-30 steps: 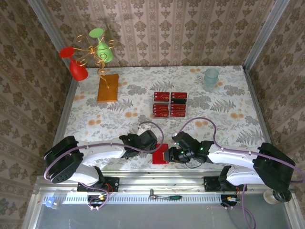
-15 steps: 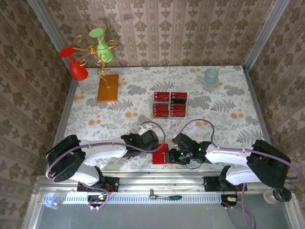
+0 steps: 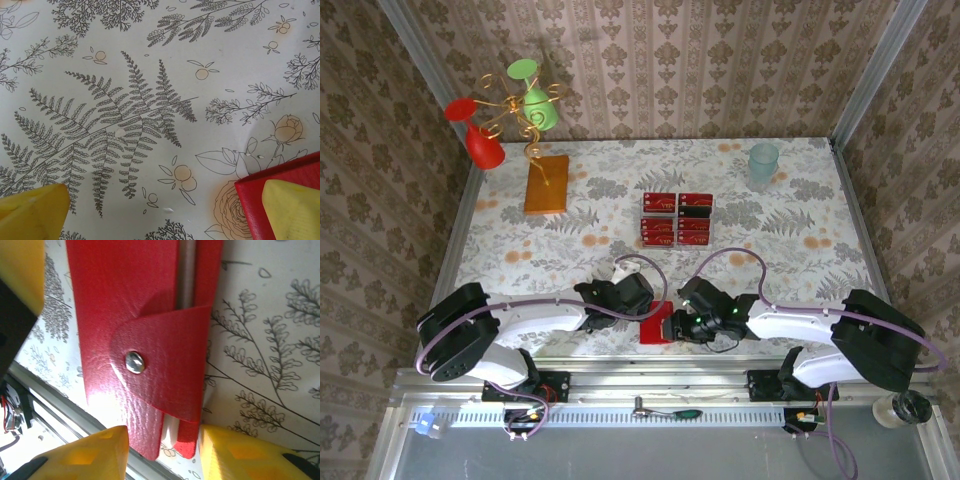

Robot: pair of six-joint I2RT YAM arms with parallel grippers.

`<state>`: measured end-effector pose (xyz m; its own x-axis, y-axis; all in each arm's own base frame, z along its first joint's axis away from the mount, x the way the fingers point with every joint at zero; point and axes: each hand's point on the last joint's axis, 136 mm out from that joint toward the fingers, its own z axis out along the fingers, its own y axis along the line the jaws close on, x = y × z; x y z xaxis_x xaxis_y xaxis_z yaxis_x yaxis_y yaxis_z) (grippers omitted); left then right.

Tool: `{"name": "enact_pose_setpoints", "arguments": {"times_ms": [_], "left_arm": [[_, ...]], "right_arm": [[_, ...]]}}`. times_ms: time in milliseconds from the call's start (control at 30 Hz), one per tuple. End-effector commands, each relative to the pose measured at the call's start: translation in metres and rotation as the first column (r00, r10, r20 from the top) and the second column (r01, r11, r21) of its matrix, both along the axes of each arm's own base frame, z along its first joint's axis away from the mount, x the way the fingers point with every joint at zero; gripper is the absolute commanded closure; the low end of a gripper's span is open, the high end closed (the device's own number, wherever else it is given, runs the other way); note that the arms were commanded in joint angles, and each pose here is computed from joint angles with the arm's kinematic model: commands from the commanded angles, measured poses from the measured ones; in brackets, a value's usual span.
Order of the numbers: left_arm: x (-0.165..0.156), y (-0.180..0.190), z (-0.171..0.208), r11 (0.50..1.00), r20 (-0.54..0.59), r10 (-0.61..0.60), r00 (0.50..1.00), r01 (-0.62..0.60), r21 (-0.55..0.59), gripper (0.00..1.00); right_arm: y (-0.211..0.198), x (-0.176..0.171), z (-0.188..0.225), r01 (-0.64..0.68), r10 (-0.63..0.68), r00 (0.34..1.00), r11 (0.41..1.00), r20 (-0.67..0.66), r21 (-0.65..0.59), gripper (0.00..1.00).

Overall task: Put the credit cards into the card holder
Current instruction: Pick up the card holder from the center of the table.

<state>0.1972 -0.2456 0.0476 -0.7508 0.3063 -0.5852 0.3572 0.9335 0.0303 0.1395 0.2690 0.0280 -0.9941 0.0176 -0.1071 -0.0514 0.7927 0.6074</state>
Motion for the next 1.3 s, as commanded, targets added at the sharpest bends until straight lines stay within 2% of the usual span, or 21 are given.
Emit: {"name": "enact_pose_setpoints", "arguments": {"times_ms": [0,233,300,400,467,533,733,1000,1133,1267], "left_arm": [[0.002,-0.007,0.004,1.000,0.013,0.011,1.000,-0.011,-0.011,0.00],[0.002,-0.007,0.003,1.000,0.011,0.012,1.000,-0.012,-0.011,0.00],[0.001,-0.008,0.002,1.000,0.009,0.012,1.000,-0.012,-0.012,0.00],[0.000,-0.008,0.002,1.000,0.008,0.013,1.000,-0.013,-0.014,0.00],[0.000,-0.009,0.001,1.000,0.008,0.014,1.000,-0.014,-0.015,0.00],[0.000,-0.009,0.002,1.000,0.009,0.017,1.000,-0.017,-0.020,0.00],[0.017,0.002,0.023,0.992,0.021,0.092,0.996,-0.090,-0.084,0.00],[0.056,0.022,0.078,0.935,0.002,0.178,0.984,-0.168,-0.313,0.00],[0.070,0.024,0.099,0.882,-0.034,0.186,0.982,-0.183,-0.433,0.00],[0.082,0.020,0.114,0.785,-0.094,0.190,0.977,-0.209,-0.583,0.00]], "right_arm": [[0.010,0.004,0.008,-0.015,0.014,1.000,0.999,0.016,0.029,0.58],[0.017,0.006,0.003,-0.011,0.011,1.000,0.999,0.009,0.050,0.59],[0.018,0.007,0.004,-0.010,0.009,1.000,0.998,0.013,0.059,0.63],[0.019,0.008,0.005,-0.009,0.008,1.000,0.998,0.016,0.065,0.75],[0.018,0.008,0.005,-0.007,0.006,1.000,0.998,0.016,0.065,0.89],[0.018,0.010,0.007,-0.007,0.006,1.000,0.997,0.015,0.072,1.00],[0.017,0.020,0.022,0.009,-0.014,0.999,0.994,0.036,0.112,1.00],[0.020,0.054,0.074,0.030,-0.055,0.993,0.975,0.108,0.220,1.00],[0.026,0.073,0.109,0.021,-0.066,0.986,0.959,0.152,0.284,1.00],[0.032,0.089,0.143,0.006,-0.079,0.978,0.938,0.196,0.346,1.00]]}}
